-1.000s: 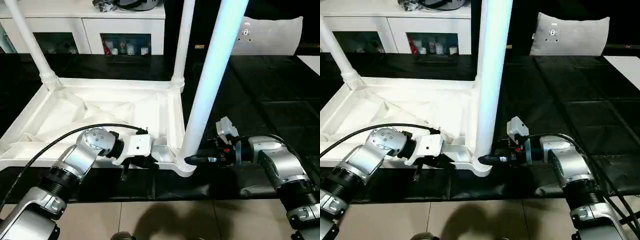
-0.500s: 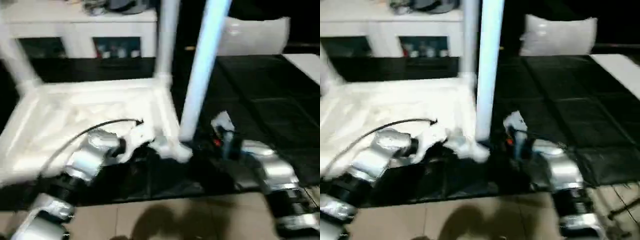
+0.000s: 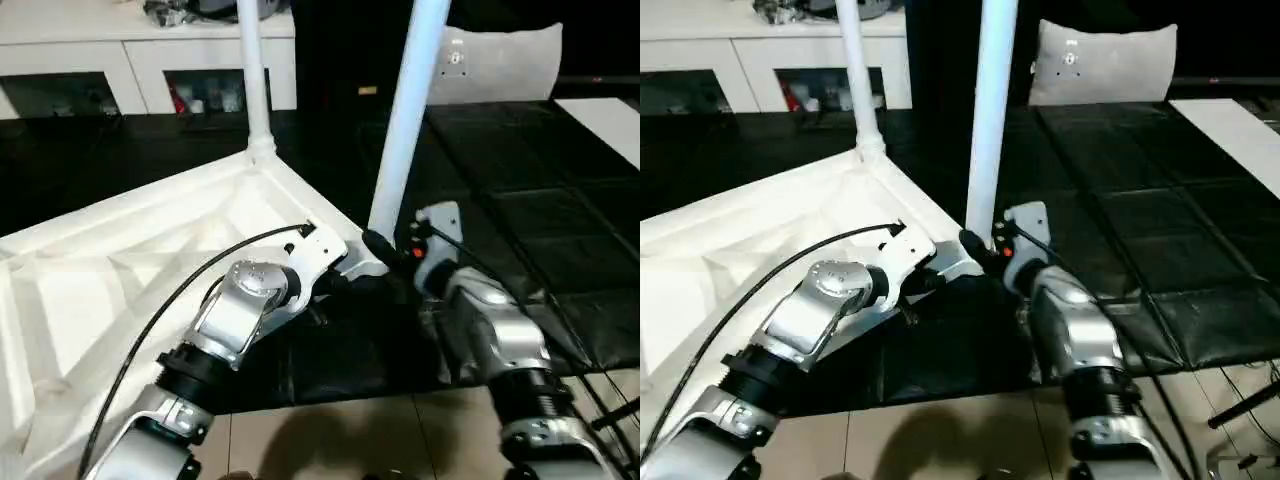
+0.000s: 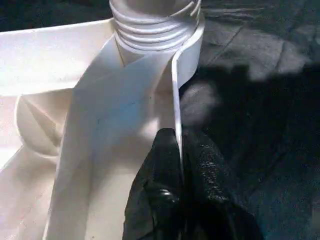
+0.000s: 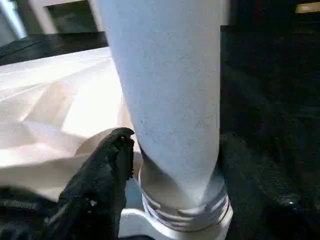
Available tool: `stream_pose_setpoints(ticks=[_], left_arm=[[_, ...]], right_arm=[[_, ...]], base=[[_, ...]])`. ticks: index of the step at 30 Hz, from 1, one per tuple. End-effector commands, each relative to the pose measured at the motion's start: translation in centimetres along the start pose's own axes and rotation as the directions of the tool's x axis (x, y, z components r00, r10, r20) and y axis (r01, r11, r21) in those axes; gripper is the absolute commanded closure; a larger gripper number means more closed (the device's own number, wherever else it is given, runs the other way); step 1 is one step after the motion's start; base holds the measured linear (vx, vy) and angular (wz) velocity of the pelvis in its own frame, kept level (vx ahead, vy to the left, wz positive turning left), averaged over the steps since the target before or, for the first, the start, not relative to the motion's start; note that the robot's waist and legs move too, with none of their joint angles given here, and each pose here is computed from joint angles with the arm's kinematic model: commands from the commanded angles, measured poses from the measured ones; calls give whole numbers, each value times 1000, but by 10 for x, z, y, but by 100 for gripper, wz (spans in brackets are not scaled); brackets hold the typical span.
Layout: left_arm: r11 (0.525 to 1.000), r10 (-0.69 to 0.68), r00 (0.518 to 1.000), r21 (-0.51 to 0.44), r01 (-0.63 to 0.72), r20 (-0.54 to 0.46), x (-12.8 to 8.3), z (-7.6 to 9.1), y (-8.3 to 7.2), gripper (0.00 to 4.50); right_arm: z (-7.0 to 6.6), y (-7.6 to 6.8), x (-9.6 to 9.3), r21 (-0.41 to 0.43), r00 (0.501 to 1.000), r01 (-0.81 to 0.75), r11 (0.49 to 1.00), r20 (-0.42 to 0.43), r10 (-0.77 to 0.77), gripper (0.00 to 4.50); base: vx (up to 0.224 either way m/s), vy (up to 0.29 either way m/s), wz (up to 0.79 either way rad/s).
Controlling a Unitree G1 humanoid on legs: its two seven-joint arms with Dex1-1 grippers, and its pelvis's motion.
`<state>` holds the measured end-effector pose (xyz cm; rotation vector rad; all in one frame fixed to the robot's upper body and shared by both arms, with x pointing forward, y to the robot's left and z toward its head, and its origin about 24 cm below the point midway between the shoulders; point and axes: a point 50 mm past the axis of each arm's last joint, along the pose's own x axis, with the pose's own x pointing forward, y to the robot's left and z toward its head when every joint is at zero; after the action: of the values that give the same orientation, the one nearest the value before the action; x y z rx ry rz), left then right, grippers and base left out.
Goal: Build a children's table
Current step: Rotate leg to tighten
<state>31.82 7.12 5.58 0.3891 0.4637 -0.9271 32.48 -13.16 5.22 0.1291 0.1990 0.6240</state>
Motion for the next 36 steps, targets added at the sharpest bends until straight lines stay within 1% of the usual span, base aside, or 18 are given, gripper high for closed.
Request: stream_pose_setpoints(ticks=[1,5,6,11,12,14,15,16,17,18,19,20,21,22,25,27,30,36], left_arm=[[996,19,999,88,-23,51,-4,16,7,450],[990,-23,999,137,19,26,-11,6,12,450],[986,-54,998,159,53,7,-14,1,14,450],[967,-140,989,210,146,-46,-22,-10,15,450],[949,-198,978,238,209,-70,-26,-14,15,450],[925,-256,962,265,272,-94,-31,-17,13,450],[925,-256,962,265,272,-94,-31,-17,13,450],[901,-300,948,295,319,-110,-35,-19,12,450],[851,-383,912,328,411,-149,-41,-23,9,450],[846,-390,908,330,419,-153,-42,-23,8,450],[820,-423,890,345,457,-172,-45,-25,7,450],[820,-423,890,345,457,-172,-45,-25,7,450],[788,-458,867,361,499,-197,-48,-26,6,450],[788,-458,867,361,499,-197,-48,-26,6,450],[739,-502,833,386,553,-234,-51,-27,5,450],[732,-506,829,390,558,-238,-51,-27,5,450],[714,-527,815,395,578,-242,-52,-26,2,450],[685,-558,793,404,606,-242,-51,-25,0,450]], right_arm=[[-1,14,1,-21,988,-151,988,-10,151,117],[6,-1,-17,-101,972,-236,966,-44,233,90],[10,-8,-26,-131,957,-288,948,-72,281,86],[19,-18,-40,-209,925,-377,902,-131,357,71],[24,-23,-45,-237,907,-417,877,-163,388,71],[27,-25,-48,-248,891,-450,858,-187,413,71],[27,-25,-48,-248,891,-450,858,-187,413,71],[29,-27,-50,-251,879,-472,845,-202,432,71],[31,-27,-52,-238,850,-522,819,-229,475,71],[31,-27,-52,-237,847,-527,816,-232,479,71],[31,-26,-52,-225,830,-552,803,-246,501,71],[31,-26,-52,-225,830,-552,803,-246,501,71],[30,-25,-53,-204,800,-592,780,-265,538,97],[30,-25,-53,-204,800,-592,780,-265,538,105],[25,-16,-53,-146,735,-667,730,-285,615,124],[24,-15,-53,-140,727,-676,724,-288,623,140],[19,-8,-53,-104,684,-717,689,-296,667,163],[15,-3,-49,-93,657,-743,663,-296,694,218]], base=[[0,0,0],[0,0,0],[0,0,0],[0,0,0],[0,0,0],[0,0,0],[0,0,0],[0,0,0],[0,0,0],[0,0,0],[0,0,0],[0,0,0],[0,0,0],[0,0,0],[0,0,0],[0,0,0],[0,0,0],[0,0,0]])
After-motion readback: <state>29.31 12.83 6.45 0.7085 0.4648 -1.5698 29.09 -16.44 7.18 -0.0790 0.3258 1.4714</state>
